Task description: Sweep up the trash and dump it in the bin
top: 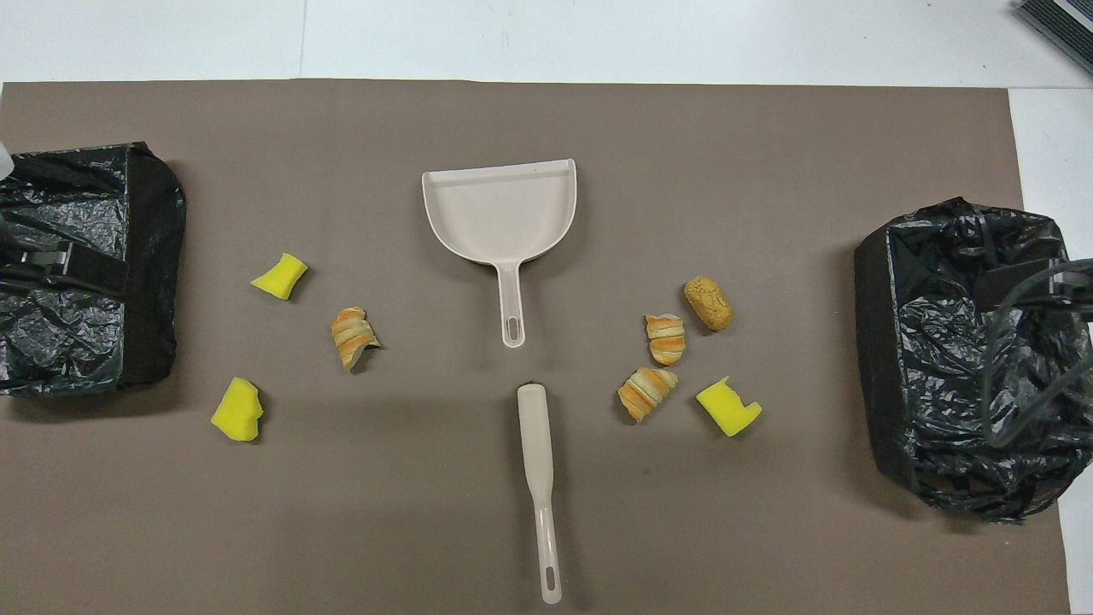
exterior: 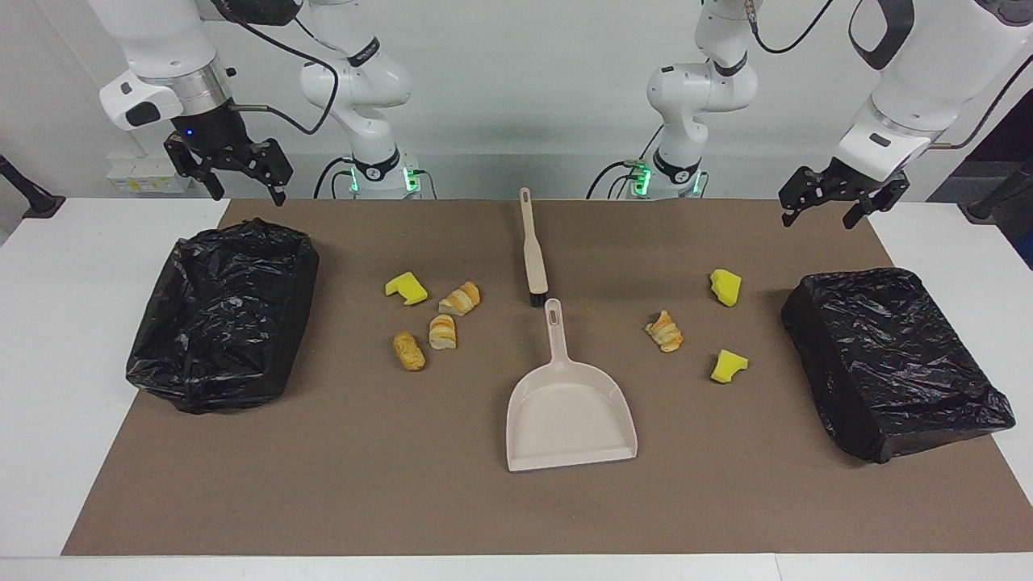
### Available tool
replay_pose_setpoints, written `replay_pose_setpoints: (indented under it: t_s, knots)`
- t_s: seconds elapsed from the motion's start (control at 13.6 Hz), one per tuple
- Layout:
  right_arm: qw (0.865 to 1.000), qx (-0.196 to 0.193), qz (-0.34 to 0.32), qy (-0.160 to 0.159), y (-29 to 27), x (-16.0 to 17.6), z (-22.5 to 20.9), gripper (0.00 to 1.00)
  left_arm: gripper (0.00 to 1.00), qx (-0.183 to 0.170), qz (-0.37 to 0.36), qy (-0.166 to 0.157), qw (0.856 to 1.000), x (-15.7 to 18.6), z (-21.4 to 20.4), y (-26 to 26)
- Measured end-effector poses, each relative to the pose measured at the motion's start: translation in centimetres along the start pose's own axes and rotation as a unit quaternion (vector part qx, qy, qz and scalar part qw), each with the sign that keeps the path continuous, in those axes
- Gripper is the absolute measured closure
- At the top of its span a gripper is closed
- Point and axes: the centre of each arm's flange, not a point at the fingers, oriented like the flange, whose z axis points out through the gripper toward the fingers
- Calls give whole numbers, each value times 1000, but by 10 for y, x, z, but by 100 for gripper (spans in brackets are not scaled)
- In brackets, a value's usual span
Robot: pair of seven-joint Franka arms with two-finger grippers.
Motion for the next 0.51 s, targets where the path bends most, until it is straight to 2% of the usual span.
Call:
replay_pose_setpoints:
  t_s: [0.51]
  knots:
    - [1000, 0, 0, 0, 0, -1, 0, 0, 0, 0, 1, 1, 1000, 0, 0, 1]
